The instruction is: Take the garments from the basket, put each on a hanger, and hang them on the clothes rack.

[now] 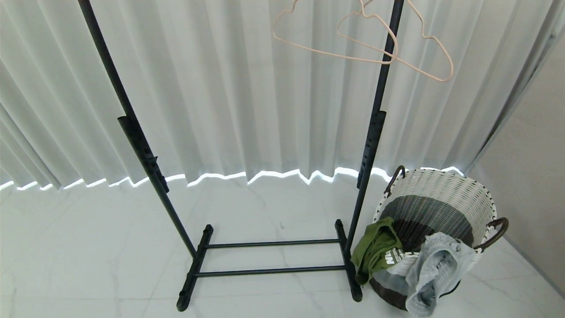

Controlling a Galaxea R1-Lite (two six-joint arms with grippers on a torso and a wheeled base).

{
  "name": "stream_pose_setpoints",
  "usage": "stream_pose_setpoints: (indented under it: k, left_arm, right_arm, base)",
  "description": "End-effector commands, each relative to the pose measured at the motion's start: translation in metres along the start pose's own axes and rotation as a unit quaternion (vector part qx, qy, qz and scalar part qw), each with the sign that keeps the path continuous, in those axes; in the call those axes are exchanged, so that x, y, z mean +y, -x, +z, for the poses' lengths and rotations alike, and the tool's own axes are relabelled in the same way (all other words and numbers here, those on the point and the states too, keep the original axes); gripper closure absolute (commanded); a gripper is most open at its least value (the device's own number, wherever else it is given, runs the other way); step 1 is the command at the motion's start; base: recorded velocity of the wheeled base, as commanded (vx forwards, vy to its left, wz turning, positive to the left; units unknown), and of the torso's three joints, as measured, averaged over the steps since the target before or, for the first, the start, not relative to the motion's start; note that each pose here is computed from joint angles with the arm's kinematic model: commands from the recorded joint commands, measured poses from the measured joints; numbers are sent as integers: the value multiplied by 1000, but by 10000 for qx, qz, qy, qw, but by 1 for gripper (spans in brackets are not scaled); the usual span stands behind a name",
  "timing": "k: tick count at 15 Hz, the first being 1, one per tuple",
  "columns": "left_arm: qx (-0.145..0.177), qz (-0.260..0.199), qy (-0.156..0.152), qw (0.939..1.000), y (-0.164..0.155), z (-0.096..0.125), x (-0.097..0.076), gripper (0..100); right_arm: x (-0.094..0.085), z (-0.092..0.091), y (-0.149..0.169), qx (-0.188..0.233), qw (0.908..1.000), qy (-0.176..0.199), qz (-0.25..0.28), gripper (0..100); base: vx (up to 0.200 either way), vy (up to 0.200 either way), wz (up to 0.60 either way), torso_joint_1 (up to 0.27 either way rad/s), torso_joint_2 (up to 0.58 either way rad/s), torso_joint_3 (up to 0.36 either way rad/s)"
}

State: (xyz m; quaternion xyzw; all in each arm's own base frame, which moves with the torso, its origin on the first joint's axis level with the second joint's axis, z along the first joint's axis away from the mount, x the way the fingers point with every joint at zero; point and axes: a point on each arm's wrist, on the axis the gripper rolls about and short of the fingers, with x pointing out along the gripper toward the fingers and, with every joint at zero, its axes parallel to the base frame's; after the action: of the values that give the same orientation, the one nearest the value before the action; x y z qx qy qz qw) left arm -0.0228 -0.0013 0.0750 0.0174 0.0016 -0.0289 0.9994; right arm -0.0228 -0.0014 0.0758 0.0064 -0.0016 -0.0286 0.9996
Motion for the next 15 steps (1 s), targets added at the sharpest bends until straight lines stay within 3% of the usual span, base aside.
stream_pose_setpoints:
  k: [1, 6, 9, 15]
  left_arm:
    - [2, -3, -2, 10000, 0, 0, 0, 0]
    - [2, -3, -10, 10000, 0, 0, 0, 0]
    - [2, -3, -17, 10000, 0, 0, 0, 0]
    - [2, -3, 6, 10000, 0, 0, 0, 0]
  right_arm:
    - [0, 0, 0, -1, 10000, 2, 2, 0]
    - [0, 0, 0, 6, 10000, 64, 25, 0]
    - [0, 0, 0, 6, 10000, 34, 25, 0]
    - [0, 0, 0, 6, 10000, -13, 18, 0]
  base:
    - [200, 0, 0, 2, 2, -2]
    - [200, 0, 0, 2, 1, 0]
    - [200, -200, 0, 4, 5, 2]
    - [0, 0, 0, 0, 0, 0]
